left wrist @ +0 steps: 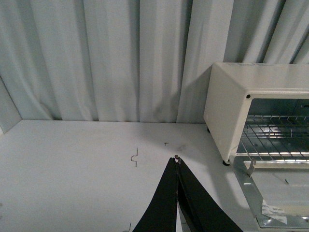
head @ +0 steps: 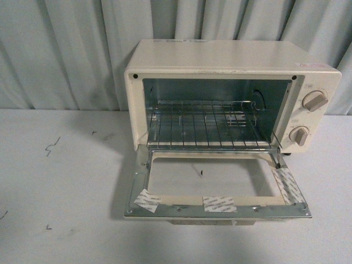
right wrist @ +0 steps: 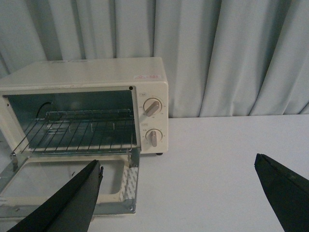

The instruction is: Open oven

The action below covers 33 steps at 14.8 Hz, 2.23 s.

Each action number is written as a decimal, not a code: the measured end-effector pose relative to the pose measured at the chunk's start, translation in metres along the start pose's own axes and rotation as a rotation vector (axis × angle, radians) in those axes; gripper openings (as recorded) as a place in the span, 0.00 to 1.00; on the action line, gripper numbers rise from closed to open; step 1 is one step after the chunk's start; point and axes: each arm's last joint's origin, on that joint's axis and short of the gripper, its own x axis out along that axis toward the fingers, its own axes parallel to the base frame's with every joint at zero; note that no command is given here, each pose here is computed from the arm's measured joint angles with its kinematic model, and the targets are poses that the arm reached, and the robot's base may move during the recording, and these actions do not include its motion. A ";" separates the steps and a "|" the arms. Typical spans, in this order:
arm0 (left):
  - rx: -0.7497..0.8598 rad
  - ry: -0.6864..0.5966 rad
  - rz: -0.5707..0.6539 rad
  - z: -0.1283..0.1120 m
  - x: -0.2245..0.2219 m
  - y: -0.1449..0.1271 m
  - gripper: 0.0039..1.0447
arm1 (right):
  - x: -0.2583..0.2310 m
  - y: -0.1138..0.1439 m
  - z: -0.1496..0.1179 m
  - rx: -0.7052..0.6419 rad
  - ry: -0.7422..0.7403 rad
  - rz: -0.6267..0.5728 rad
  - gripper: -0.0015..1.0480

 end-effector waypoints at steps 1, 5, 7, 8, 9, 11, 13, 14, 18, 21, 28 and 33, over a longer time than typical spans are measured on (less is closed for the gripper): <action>0.000 0.011 0.000 -0.001 -0.002 0.000 0.01 | 0.000 0.000 0.000 0.000 0.000 0.000 0.94; 0.000 0.009 0.001 -0.003 -0.011 0.000 0.01 | 0.000 0.000 0.000 0.000 0.000 0.000 0.94; 0.000 0.009 0.001 -0.003 -0.011 0.000 0.01 | 0.000 0.000 0.000 0.000 0.000 0.000 0.94; 0.000 0.009 0.001 -0.003 -0.011 0.000 0.01 | 0.000 0.000 0.000 0.000 0.000 0.000 0.94; 0.000 0.009 0.001 -0.003 -0.011 0.000 0.04 | 0.000 0.000 0.000 0.000 0.000 0.000 0.94; 0.000 0.009 0.001 -0.003 -0.011 0.000 0.29 | 0.000 0.000 0.000 0.000 0.000 0.000 0.94; 0.000 0.009 0.001 -0.003 -0.011 0.000 0.49 | 0.000 0.000 0.000 0.000 0.000 0.000 0.94; 0.000 0.009 0.001 -0.003 -0.011 0.000 0.50 | 0.000 0.000 0.000 0.000 0.000 0.000 0.94; 0.000 0.009 0.001 -0.003 -0.011 0.000 0.95 | 0.000 0.000 0.000 0.000 0.000 0.000 0.94; 0.000 0.009 0.001 -0.003 -0.011 0.000 0.94 | 0.000 0.000 0.000 0.000 0.000 0.000 0.94; 0.000 0.009 0.001 -0.003 -0.011 0.000 0.94 | 0.000 0.000 0.000 0.000 0.000 0.000 0.94; 0.000 0.009 0.001 -0.003 -0.011 0.000 0.94 | 0.000 0.000 0.000 0.000 0.000 0.000 0.94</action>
